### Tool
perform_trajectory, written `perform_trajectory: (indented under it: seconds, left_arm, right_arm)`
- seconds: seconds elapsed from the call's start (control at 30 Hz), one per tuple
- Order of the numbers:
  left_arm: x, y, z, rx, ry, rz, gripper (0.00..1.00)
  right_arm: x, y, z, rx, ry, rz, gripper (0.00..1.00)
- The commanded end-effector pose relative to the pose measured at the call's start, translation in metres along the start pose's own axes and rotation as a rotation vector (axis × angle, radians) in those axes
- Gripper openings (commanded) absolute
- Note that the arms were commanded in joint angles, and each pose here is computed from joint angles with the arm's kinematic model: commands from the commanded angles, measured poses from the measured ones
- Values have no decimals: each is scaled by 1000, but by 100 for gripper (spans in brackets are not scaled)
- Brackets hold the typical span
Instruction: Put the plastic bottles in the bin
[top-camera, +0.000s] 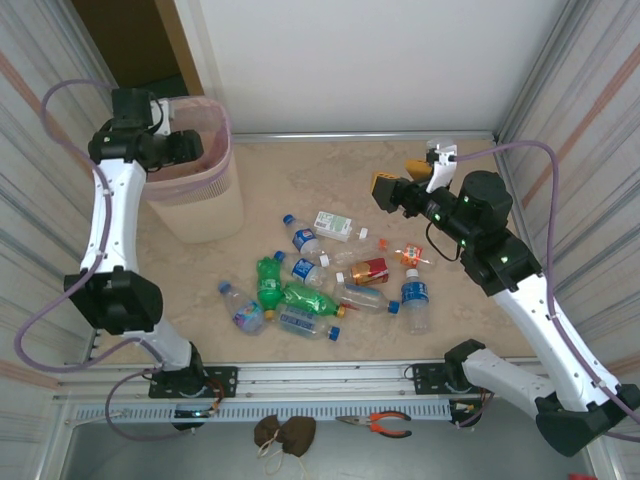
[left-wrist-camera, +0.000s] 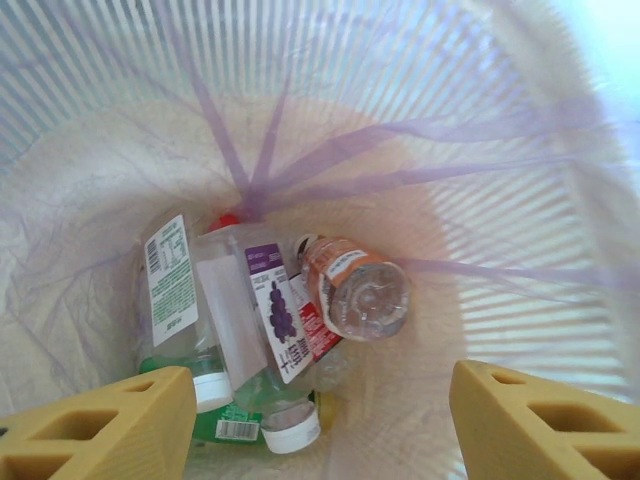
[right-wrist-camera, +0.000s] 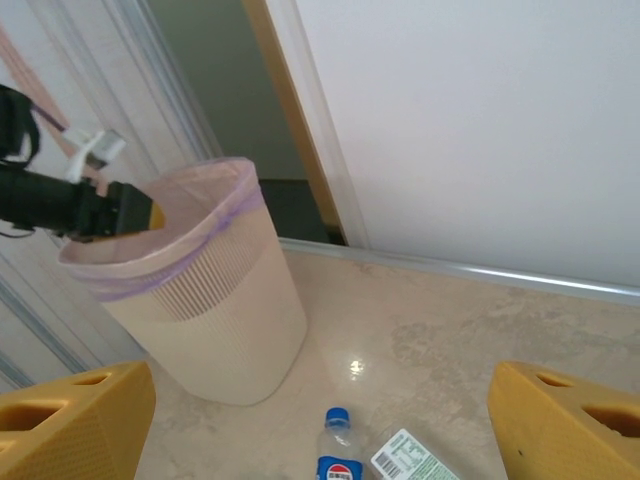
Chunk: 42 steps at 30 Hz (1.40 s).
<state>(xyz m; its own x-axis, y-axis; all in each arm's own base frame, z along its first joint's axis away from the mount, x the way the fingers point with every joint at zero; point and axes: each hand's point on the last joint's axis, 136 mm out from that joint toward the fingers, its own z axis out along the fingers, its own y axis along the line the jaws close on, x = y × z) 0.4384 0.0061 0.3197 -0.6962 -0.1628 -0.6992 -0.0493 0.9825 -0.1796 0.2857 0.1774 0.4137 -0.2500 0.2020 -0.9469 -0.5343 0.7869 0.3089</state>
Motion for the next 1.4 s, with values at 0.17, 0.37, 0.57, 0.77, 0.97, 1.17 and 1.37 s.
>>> perform_trajectory:
  seconds: [0.17,0.37,0.57,0.77,0.97,1.17,1.37]
  left_arm:
    - [-17,-44,-73,215,-179,36,65]
    - [-5,-69,-106,357,-244,27,65]
    - [24,-94,-117,462,-234,27,65]
    - [57,-117,-114,532,-186,34,65]
    - [85,-132,-103,551,-129,39,65]
    - [98,-137,-97,554,-105,39,65]
    - [97,-139,-97,562,-108,31,65]
  right_arm:
    - [34,-35,-6,201,190,37,85]
    - [98,-73,-13,385,437,101,85]
    - [168,-112,-44,591,701,201,84]
    - [238,-131,-71,698,953,311,82]
    - [282,-148,-74,722,1099,352,69]
    - [294,-167,-54,736,1100,302,54]
    - [313,-171,-40,710,1135,326,49]
